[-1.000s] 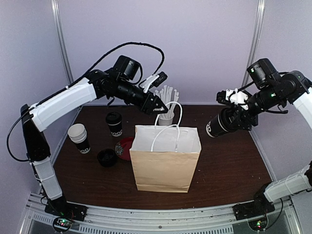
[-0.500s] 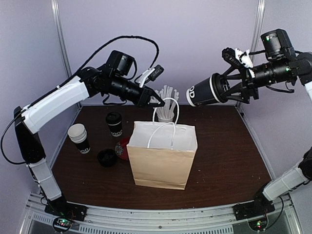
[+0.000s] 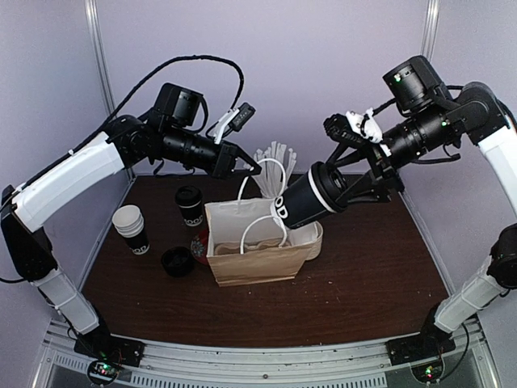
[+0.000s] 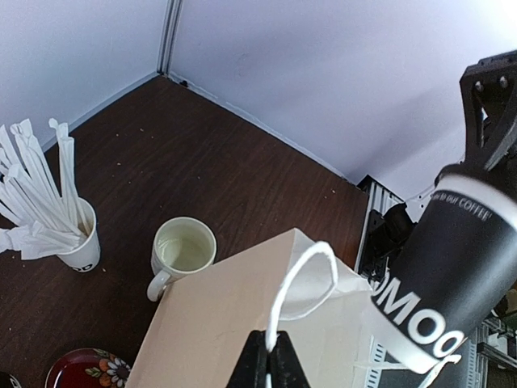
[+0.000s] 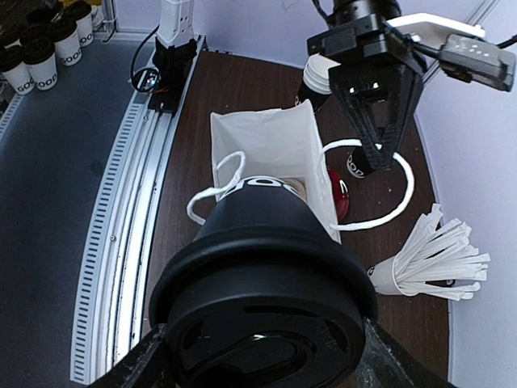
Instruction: Pack the takeout coffee
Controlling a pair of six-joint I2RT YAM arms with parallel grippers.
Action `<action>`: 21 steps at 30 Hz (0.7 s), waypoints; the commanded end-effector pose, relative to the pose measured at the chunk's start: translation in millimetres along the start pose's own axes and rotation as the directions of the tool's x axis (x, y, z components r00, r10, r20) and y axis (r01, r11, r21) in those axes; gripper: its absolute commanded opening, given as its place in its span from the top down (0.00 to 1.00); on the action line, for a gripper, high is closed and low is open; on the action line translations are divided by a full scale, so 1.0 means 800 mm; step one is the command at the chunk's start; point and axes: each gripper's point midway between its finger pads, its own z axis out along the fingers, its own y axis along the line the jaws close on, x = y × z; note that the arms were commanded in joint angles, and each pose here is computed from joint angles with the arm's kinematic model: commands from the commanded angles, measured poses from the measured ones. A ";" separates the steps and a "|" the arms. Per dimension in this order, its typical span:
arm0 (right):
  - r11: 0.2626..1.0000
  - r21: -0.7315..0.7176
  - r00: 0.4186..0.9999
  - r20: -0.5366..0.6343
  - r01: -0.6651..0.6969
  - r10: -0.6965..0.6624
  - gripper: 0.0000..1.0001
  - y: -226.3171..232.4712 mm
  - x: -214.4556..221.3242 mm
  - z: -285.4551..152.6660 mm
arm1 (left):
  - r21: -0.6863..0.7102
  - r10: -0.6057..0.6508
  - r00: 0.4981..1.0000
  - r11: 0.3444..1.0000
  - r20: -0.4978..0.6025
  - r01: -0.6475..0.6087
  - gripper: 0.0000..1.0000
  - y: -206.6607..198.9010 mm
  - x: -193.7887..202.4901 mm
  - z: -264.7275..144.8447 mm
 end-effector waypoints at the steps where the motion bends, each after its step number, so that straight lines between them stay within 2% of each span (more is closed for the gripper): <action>1: 0.997 0.044 0.993 -0.106 0.065 -0.060 0.42 -0.002 0.018 0.023 | 0.020 0.007 0.999 1.000 0.048 -0.007 1.00 -0.009 -0.014 0.000; 10: 0.987 0.103 0.976 -0.192 0.128 -0.106 0.42 -0.015 0.020 0.049 | 0.045 -0.005 0.999 0.999 0.039 0.004 1.00 -0.021 -0.010 0.002; 13: 0.980 0.097 0.961 -0.234 0.176 -0.149 0.42 -0.009 0.021 0.061 | 0.047 -0.002 0.999 0.999 0.045 0.000 0.96 -0.028 -0.010 -0.002; 18: 0.950 0.096 0.910 -0.329 0.297 -0.252 0.43 -0.002 0.023 0.088 | 0.045 0.000 0.999 0.999 0.050 -0.002 0.75 -0.038 -0.008 -0.010; 21: 0.916 0.090 0.861 -0.387 0.391 -0.329 0.43 0.009 0.023 0.104 | 0.020 0.012 0.999 1.000 0.039 -0.013 0.56 -0.041 -0.003 -0.019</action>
